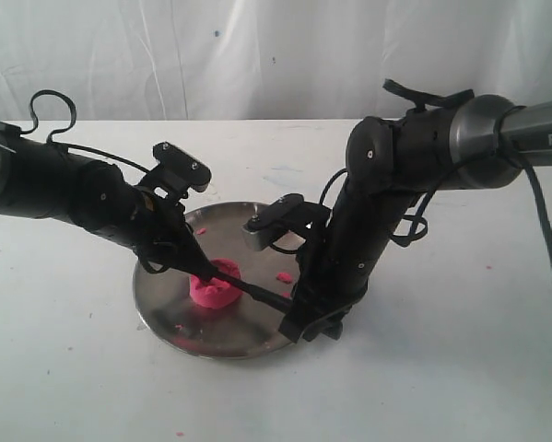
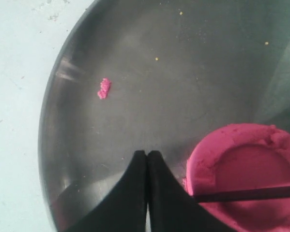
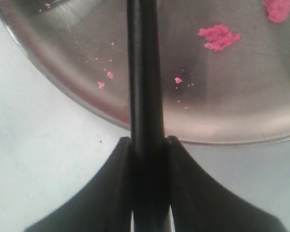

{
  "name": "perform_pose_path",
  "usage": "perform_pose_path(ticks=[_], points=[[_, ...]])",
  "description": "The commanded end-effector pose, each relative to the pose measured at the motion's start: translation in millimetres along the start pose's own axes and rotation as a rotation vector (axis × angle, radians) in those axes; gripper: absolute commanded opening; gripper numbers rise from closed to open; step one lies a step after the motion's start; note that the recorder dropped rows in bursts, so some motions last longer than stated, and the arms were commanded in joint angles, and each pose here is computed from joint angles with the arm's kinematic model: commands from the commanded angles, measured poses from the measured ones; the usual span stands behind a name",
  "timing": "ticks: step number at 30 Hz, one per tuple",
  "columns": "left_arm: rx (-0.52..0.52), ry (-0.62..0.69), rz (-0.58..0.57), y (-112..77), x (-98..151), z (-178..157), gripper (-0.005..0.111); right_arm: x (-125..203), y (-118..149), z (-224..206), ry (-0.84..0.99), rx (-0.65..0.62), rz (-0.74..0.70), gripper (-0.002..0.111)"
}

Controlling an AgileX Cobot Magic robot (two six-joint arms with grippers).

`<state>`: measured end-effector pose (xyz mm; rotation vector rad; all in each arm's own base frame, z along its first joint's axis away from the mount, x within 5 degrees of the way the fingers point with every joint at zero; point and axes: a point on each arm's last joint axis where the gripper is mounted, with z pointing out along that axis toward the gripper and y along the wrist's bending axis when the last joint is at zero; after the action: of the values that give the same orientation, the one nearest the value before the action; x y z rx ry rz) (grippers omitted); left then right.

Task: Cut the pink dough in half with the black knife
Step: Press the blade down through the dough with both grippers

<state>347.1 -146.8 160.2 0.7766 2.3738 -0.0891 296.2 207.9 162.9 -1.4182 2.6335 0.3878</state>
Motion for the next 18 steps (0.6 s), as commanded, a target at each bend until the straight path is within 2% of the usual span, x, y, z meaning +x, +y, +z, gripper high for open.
perform_pose_path(ticks=[1,18], points=[[0.02,0.057,-0.009,-2.6,7.5,2.8,0.0,-4.2,-3.0,6.5,-0.048,0.015,0.05,0.0],[0.023,0.067,-0.017,-3.0,8.4,2.8,0.0,-3.2,-2.6,16.2,-0.029,-0.022,0.081,0.0]])
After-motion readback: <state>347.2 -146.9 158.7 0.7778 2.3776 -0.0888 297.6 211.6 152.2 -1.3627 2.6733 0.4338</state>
